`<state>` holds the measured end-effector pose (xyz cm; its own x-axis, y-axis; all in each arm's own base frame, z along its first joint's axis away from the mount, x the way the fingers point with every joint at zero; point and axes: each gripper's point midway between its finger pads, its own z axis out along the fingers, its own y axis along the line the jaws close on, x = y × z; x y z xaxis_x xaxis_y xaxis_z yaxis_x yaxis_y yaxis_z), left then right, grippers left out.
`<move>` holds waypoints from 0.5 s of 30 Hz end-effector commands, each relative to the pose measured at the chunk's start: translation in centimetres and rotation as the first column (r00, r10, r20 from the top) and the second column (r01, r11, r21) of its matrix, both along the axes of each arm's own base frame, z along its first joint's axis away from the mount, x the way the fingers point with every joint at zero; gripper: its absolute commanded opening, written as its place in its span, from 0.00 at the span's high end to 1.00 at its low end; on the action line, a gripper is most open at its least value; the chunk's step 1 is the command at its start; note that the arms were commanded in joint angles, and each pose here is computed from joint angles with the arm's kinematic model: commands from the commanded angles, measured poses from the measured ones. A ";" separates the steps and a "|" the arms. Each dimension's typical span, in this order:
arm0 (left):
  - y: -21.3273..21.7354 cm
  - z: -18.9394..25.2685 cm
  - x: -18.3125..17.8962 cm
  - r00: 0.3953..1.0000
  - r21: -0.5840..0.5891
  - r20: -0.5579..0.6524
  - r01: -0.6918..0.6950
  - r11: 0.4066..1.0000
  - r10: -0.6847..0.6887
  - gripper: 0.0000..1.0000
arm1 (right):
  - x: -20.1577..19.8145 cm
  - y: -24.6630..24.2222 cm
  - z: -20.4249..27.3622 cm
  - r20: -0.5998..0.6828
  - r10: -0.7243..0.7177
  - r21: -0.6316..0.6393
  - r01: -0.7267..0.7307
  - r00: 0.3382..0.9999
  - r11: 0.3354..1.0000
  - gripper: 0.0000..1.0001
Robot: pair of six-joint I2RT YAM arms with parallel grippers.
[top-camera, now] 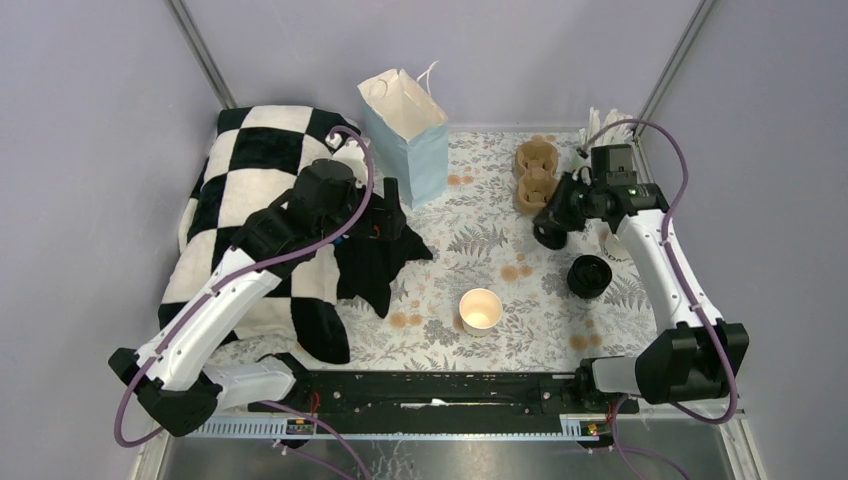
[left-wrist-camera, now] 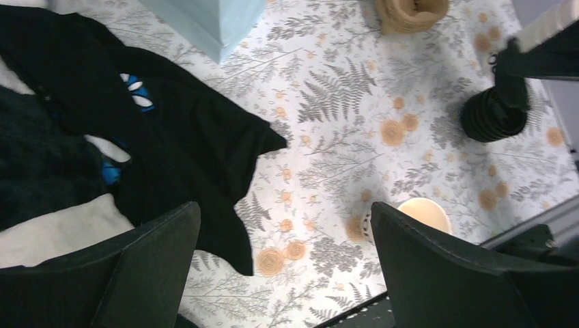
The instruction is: Pack the takeout coffee
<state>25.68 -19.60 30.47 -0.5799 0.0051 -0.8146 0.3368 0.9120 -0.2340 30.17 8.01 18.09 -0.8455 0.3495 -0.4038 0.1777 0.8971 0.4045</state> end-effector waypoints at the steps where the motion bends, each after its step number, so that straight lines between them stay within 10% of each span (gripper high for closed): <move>1: -3.3 3.7 -0.4 0.996 -0.173 0.016 0.087 0.981 -0.086 0.01 | -0.8 11.5 11.1 0.222 0.215 0.526 -0.303 0.951 0.795 0.87; 8: -9.6 9.5 -3.2 0.936 -0.506 -0.036 0.284 0.814 -0.350 0.01 | -3.1 19.2 21.7 0.417 0.197 0.774 -0.460 0.887 0.435 0.86; 15: -8.8 13.2 -3.1 0.952 -0.729 -0.051 0.170 0.663 -0.300 0.01 | -5.3 20.0 27.0 0.516 0.156 0.792 -0.539 0.842 0.289 0.86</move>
